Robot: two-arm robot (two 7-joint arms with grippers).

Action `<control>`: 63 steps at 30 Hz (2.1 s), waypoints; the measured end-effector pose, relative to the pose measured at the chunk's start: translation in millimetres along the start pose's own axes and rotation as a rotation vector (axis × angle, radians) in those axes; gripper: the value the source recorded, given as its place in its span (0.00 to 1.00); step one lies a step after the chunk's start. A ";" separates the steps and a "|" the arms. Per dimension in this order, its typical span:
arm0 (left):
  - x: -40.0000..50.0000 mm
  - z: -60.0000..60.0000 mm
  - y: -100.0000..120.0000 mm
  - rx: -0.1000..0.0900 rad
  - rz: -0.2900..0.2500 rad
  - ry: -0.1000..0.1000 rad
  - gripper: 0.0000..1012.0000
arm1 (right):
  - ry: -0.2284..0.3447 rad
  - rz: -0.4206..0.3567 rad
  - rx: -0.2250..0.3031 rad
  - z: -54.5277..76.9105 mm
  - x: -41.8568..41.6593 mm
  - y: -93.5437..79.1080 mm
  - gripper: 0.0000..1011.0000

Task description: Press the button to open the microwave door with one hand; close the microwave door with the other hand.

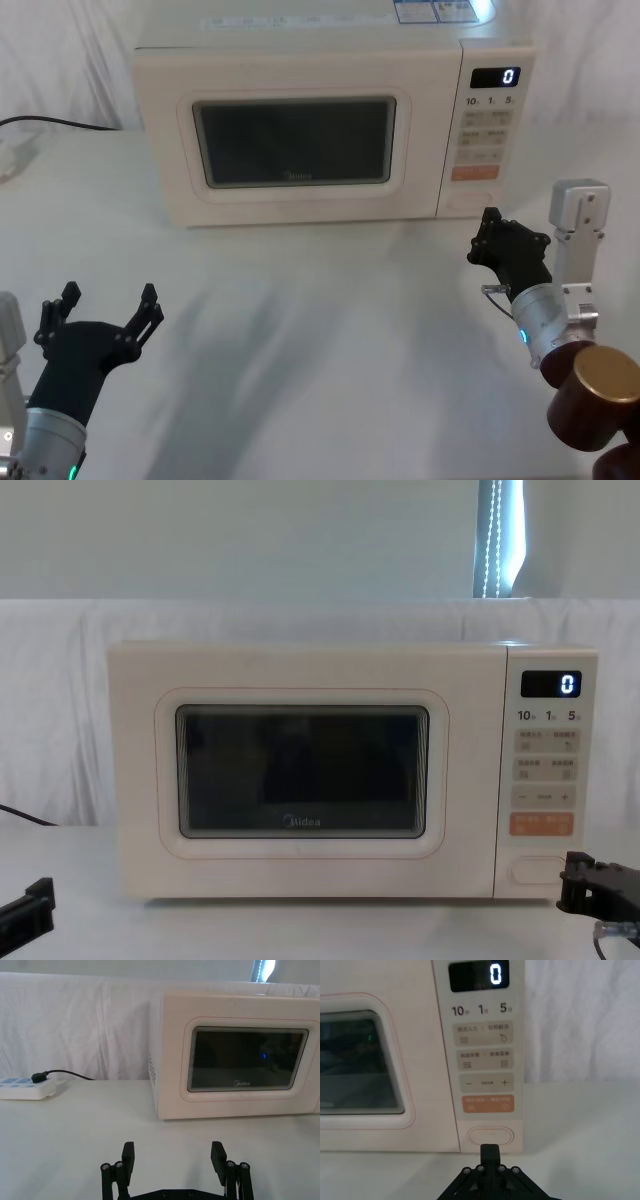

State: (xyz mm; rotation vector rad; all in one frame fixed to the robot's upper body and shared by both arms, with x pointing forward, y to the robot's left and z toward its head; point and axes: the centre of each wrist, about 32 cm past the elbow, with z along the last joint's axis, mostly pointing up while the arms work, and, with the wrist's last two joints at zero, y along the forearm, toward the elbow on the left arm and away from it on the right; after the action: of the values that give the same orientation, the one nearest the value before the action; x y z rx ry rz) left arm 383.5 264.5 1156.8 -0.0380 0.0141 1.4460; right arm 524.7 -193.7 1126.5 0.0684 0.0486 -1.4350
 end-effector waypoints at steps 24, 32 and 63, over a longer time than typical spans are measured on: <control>0.0 0.0 0.0 0.000 0.000 0.000 0.99 | -0.011 -0.033 -0.032 -10.1 -4.3 41.0 0.00; 0.0 0.0 0.0 0.000 0.000 0.000 0.99 | -0.017 -0.035 -0.042 -13.9 -4.8 48.0 0.00; 0.0 0.0 0.0 0.000 0.000 0.000 0.99 | -0.029 -0.039 -0.049 -18.7 -0.7 69.9 0.00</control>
State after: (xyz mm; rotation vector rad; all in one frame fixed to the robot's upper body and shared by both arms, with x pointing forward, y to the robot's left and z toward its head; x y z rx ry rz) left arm 383.5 264.5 1156.8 -0.0380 0.0141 1.4460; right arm 594.0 -182.2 1109.1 0.0061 0.0620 -1.4728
